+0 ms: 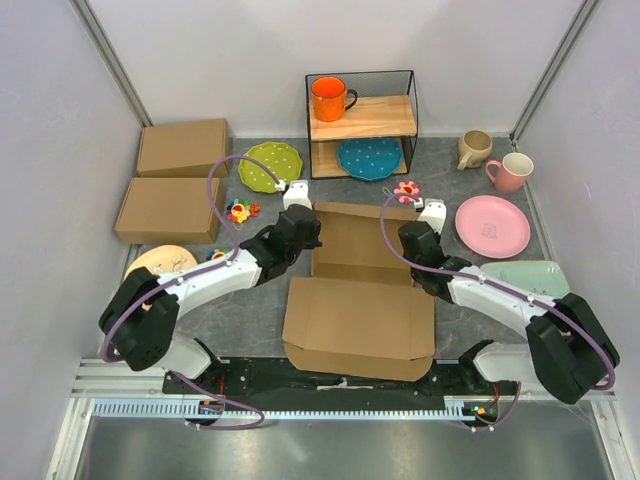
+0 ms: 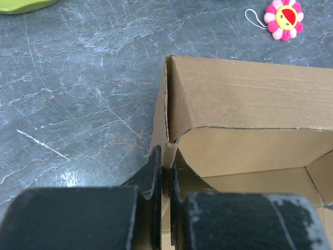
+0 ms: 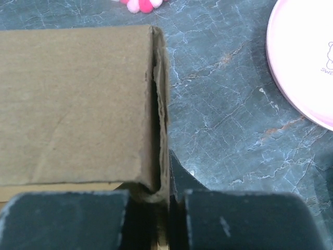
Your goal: Fold the paper box
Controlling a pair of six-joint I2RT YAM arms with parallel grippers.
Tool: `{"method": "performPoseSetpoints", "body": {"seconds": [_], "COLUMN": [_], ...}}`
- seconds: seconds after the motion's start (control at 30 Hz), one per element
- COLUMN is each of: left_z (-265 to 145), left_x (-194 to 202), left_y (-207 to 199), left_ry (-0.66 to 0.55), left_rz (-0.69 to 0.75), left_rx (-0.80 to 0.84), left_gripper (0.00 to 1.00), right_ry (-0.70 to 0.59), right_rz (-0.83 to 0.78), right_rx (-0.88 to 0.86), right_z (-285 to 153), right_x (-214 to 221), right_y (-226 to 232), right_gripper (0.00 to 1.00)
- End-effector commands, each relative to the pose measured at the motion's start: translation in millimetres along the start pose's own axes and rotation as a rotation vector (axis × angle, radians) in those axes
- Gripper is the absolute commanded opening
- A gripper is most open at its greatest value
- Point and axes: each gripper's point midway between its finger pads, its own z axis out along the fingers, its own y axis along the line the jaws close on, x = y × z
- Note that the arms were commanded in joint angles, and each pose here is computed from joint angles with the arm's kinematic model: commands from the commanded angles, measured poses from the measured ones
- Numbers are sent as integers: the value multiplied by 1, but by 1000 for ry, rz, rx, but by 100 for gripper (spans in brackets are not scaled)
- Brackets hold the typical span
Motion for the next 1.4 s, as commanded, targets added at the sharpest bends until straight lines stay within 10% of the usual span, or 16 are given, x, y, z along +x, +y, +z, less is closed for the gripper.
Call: {"method": "performPoseSetpoints", "body": {"seconds": [0.0,0.37,0.87,1.03,1.37], "left_z": [-7,-22,28,14,16], "left_x": [61,-48,-36,-27,-38], "left_y": [25,14,28,40,40], "left_ry": [177,-518,-534,-562,-549], "left_rz": [33,-60,-4,-27,97], "left_rx": [-50,113,15,23,-31], "left_gripper": [2,2,2,2,2], "right_ry": [-25,-404,-340,-310,-206], "right_rz": [25,212,272,280,198], "right_rx": [-1,-3,55,23,-25], "right_z": [-4,-13,47,37,-3], "right_x": [9,-75,-43,-45,-39], "right_y": [-7,-8,2,-3,-8], "right_gripper": [0,0,2,60,86]}}
